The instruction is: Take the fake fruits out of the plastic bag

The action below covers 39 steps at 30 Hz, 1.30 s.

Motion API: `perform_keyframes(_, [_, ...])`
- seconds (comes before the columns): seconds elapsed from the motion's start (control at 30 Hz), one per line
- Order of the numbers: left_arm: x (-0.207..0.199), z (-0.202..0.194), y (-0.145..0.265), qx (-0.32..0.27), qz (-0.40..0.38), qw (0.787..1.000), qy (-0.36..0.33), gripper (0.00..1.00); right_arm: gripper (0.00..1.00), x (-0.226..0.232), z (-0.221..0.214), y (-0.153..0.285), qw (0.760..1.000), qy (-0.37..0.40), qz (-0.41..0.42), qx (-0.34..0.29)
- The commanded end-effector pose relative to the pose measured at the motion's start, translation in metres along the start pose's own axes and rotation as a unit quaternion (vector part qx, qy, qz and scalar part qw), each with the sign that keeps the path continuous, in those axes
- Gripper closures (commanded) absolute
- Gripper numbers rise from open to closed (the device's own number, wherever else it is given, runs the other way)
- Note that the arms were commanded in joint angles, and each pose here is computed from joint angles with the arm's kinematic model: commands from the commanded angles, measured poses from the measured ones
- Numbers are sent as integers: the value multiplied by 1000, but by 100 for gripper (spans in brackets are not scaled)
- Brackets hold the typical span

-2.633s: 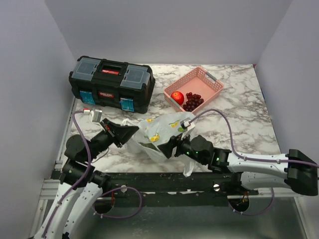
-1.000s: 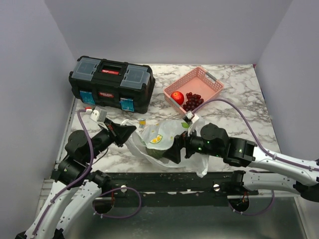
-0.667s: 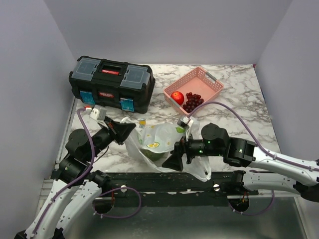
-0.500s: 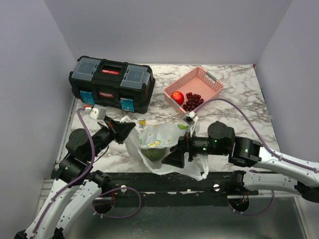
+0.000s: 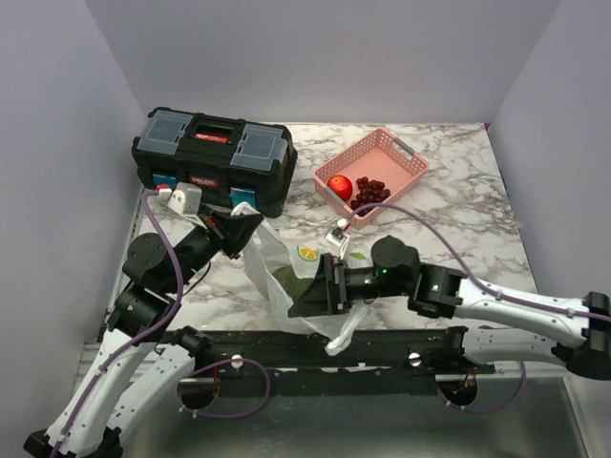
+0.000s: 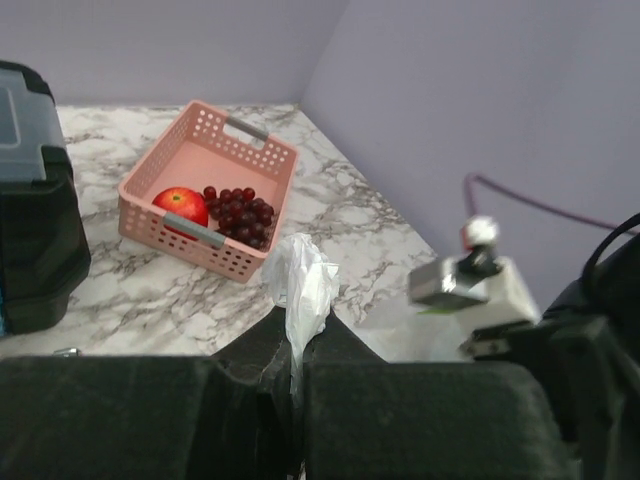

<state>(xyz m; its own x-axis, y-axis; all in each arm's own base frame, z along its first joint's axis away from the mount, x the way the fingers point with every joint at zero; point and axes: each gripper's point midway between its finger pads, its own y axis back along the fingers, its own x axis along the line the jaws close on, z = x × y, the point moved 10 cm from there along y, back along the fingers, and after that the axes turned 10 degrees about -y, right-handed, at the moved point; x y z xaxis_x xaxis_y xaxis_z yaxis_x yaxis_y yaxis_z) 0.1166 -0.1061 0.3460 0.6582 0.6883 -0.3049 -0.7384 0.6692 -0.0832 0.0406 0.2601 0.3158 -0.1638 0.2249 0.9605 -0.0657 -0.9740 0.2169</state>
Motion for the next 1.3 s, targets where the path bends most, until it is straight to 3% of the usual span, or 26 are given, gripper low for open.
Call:
perform_keyframes(0.0, [-8, 21, -10, -38, -37, 998, -21, 100, 0, -8, -19, -11, 983, -55, 89, 149])
perform_keyframes(0.13, [-10, 23, -11, -39, -51, 998, -25, 100, 1, -11, -22, -8, 981, -18, 98, 168])
perform_keyframes(0.37, [-3, 13, -3, -21, -14, 999, -33, 100, 0, 37, -14, 7, 971, 66, 166, 157])
perform_keyframes(0.57, [0, 8, -1, -14, -3, 999, -32, 100, 0, 70, -9, 4, 935, 111, 284, 182])
perform_keyframes(0.63, [-1, 10, 0, -16, -2, 999, -34, 100, 1, 79, -5, 1, 932, 139, 290, 170])
perform_keyframes(0.73, [-2, 12, 2, -17, -2, 999, -37, 100, 4, 80, 16, -11, 967, 194, 157, 53])
perform_keyframes(0.8, [-1, 12, 2, -18, 3, 999, -38, 100, 6, 64, 32, -12, 975, 218, 36, -37])
perform_keyframes(0.93, [1, 19, -5, -30, 19, 999, -30, 100, 14, 37, 51, -7, 948, 277, -80, -137])
perform_keyframes(1.07, [-1, 36, -27, -39, 12, 999, -24, 100, 23, 26, 59, -7, 930, 298, -113, -181])
perform_keyframes(1.27, [-10, 75, -59, -43, -16, 998, -30, 100, 31, 17, 63, -2, 914, 326, -144, -195])
